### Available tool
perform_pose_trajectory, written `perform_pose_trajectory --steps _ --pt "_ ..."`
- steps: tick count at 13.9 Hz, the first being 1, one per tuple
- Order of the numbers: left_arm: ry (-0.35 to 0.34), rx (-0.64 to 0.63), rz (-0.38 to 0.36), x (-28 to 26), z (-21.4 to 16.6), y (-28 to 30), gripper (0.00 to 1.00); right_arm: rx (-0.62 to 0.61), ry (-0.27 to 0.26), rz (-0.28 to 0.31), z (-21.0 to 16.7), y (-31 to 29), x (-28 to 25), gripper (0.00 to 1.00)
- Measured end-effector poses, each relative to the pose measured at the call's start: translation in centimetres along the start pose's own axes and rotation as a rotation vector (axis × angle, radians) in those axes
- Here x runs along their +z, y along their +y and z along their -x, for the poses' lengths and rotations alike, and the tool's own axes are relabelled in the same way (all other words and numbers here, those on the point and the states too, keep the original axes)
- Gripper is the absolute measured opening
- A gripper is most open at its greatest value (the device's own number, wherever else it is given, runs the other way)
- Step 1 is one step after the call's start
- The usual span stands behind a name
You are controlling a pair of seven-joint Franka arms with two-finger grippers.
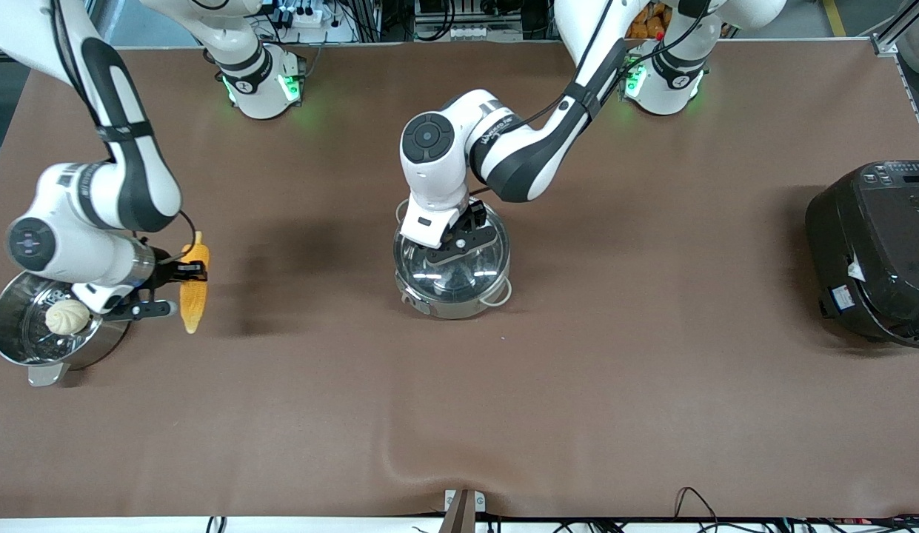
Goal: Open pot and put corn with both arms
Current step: 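Lift the corn with the right gripper while the left gripper grips the lid knob, then lift the glass lid off the pot with the left gripper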
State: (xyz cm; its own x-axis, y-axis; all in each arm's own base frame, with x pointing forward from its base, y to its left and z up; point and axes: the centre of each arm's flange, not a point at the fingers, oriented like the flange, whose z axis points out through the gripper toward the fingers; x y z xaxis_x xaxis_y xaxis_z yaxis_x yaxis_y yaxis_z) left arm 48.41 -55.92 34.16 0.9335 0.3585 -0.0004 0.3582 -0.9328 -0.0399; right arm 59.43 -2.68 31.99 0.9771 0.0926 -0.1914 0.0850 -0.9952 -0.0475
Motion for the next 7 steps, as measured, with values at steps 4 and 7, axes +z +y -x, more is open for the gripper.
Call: perform_pose_trajectory --steps 4,7 --pt "0.000 -0.001 0.003 -0.1 0.0 0.1 0.50 -0.013 0.010 0.008 -0.9 -2.6 -2.3 0.34" --pt "-0.005 -0.005 -0.013 -0.4 -0.2 -0.2 0.50 -0.002 0.013 0.015 -1.3 -4.9 -2.8 0.34"
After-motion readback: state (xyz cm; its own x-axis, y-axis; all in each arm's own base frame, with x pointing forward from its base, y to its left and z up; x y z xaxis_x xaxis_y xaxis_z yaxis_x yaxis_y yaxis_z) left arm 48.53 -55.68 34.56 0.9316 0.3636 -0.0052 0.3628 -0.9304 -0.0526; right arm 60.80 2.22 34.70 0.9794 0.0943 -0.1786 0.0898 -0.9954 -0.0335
